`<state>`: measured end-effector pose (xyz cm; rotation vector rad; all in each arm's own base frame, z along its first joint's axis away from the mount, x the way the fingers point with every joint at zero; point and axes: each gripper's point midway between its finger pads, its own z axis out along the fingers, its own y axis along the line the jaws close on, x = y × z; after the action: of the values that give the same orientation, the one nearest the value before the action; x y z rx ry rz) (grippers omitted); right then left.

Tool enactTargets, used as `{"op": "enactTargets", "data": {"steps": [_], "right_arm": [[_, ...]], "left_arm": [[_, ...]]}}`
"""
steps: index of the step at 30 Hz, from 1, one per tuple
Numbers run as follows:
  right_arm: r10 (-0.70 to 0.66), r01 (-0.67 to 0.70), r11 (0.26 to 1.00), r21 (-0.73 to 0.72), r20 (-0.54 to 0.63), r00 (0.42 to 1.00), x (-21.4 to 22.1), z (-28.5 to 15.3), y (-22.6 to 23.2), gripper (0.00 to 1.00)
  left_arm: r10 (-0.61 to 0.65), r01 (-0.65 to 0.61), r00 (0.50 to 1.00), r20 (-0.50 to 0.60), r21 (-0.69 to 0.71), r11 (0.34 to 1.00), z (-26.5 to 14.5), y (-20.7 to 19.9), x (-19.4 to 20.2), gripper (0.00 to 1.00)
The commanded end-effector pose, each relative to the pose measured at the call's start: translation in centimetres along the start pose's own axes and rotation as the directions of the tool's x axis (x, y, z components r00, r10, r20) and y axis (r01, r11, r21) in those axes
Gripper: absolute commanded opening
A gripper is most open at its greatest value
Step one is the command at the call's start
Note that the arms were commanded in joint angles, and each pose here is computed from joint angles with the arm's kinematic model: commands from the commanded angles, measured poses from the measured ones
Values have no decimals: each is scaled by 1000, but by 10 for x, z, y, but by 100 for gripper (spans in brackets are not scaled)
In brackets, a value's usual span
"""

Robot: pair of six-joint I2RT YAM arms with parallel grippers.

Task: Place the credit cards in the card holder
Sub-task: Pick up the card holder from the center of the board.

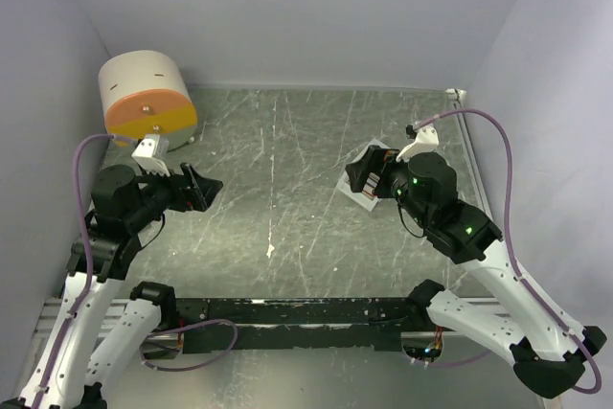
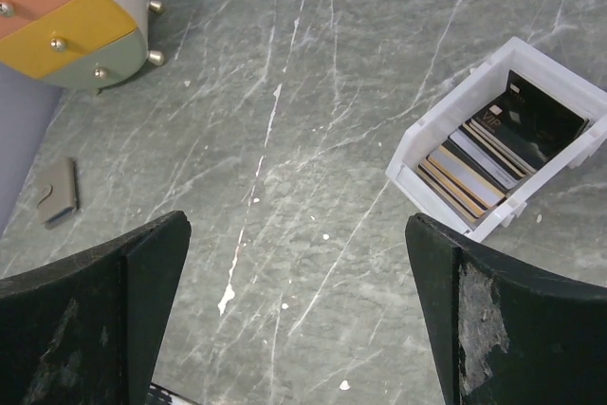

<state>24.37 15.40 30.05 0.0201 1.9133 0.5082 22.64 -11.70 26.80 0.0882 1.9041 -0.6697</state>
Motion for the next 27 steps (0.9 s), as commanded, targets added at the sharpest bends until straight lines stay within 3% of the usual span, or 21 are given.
{"op": "enactTargets", "data": {"steps": [1, 7, 13, 17, 22, 27], "right_arm": [[11, -12, 1000, 2, 32, 999, -9, -2, 0, 100], [13, -11, 1000, -28, 42, 999, -8, -3, 4, 100], [8, -6, 999, -52, 41, 999, -5, -1, 7, 100], [-12, 16, 997, -74, 55, 998, -16, -5, 13, 100], [-40, 46, 997, -69, 84, 996, -32, -8, 16, 100], [-67, 74, 994, -77, 94, 993, -46, -8, 23, 100]], "left_arm": [[20, -20, 999, 26, -5, 1000, 2, 1, -6, 100], [0, 3, 999, 35, -71, 997, 7, 13, -9, 100], [-97, 116, 993, 69, -377, 919, 15, 69, -9, 96], [-131, 152, 988, 78, -544, 826, 23, 103, -7, 93], [-140, 199, 980, 143, -768, 609, 15, 157, 5, 69], [-155, 278, 960, 233, -860, 429, 4, 197, 4, 67]]}}
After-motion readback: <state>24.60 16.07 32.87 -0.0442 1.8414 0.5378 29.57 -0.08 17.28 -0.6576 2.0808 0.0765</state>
